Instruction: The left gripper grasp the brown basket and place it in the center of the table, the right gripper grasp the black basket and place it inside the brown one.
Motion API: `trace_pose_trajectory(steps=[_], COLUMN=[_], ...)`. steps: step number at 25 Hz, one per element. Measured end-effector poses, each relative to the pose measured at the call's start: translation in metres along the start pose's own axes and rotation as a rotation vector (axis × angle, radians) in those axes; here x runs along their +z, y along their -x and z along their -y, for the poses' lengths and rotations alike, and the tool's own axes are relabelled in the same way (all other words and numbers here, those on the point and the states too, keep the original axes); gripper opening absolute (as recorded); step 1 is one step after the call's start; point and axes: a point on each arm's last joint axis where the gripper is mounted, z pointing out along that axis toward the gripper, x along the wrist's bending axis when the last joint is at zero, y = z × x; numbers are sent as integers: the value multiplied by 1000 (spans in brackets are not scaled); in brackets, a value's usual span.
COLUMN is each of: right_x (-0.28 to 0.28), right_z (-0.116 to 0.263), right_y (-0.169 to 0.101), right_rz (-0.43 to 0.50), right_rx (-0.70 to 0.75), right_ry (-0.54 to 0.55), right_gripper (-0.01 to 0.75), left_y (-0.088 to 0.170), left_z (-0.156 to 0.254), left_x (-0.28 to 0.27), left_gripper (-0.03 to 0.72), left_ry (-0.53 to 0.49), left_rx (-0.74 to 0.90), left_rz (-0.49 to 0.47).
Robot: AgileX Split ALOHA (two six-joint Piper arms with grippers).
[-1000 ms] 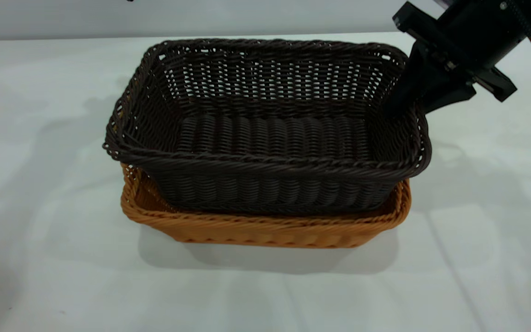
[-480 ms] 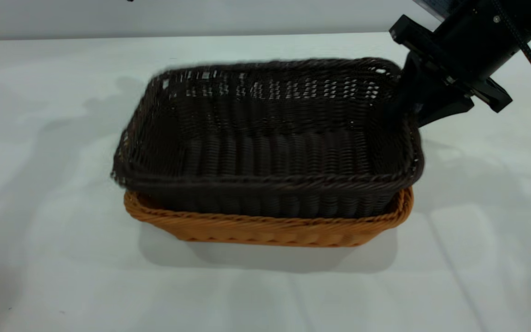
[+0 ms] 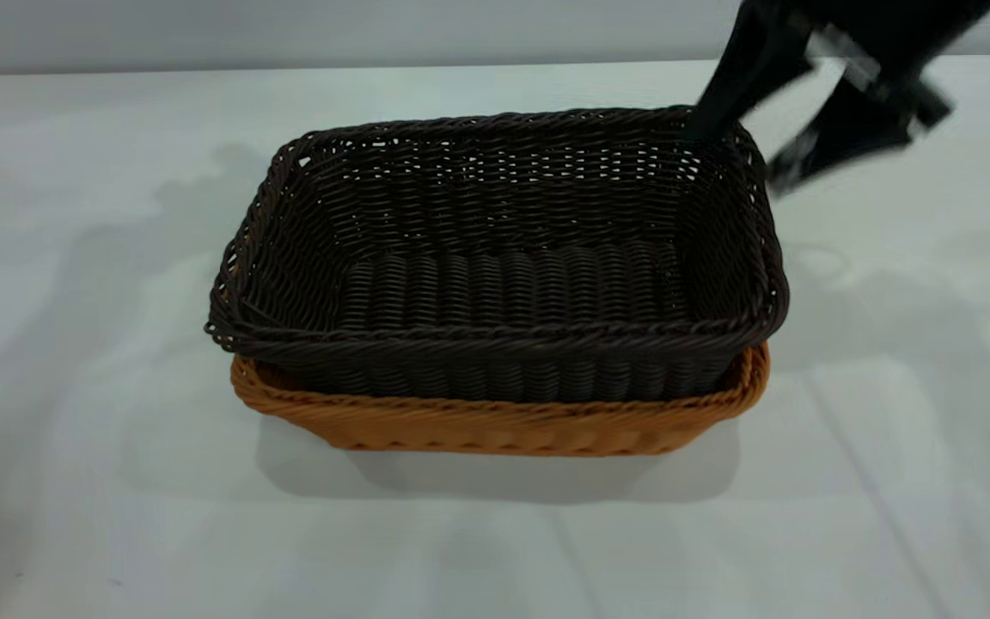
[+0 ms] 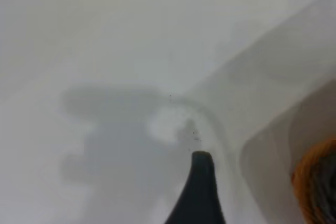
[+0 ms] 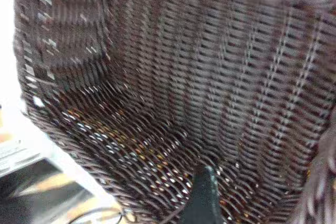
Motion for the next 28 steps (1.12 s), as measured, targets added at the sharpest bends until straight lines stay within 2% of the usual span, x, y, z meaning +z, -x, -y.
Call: trace_pose_trajectory(steps=[5,8,12,17,21,25,28], right_x=[-78,-127,-180,-221,-241,-250,-244], right_z=[-18,-13,13,55,88,120,148], right_y=[-32,-55,-93,-140,-167,-182,-184], right_rz=[58,109,162,173,173,181,180], right_rx=[-114,-171,-260,-379,-454,-496,-499], right_ry=[170,257,361,439,463,504,503], right_gripper=[545,545,545,545,545,545,545], left_y=[17,32,53,78,92,97,101], left_z=[-16,-19,-14,2,16,20,30], left_x=[-72,-118,-172,-219,-240,-252,-254], left_gripper=[578,576,576,576,576,576,576], left_ry=[110,166,212,190,137,160,144], left_rx=[63,98,127,84,22,-40,-74], left_rz=[-47,-65,-73,-32,7,-1,-14])
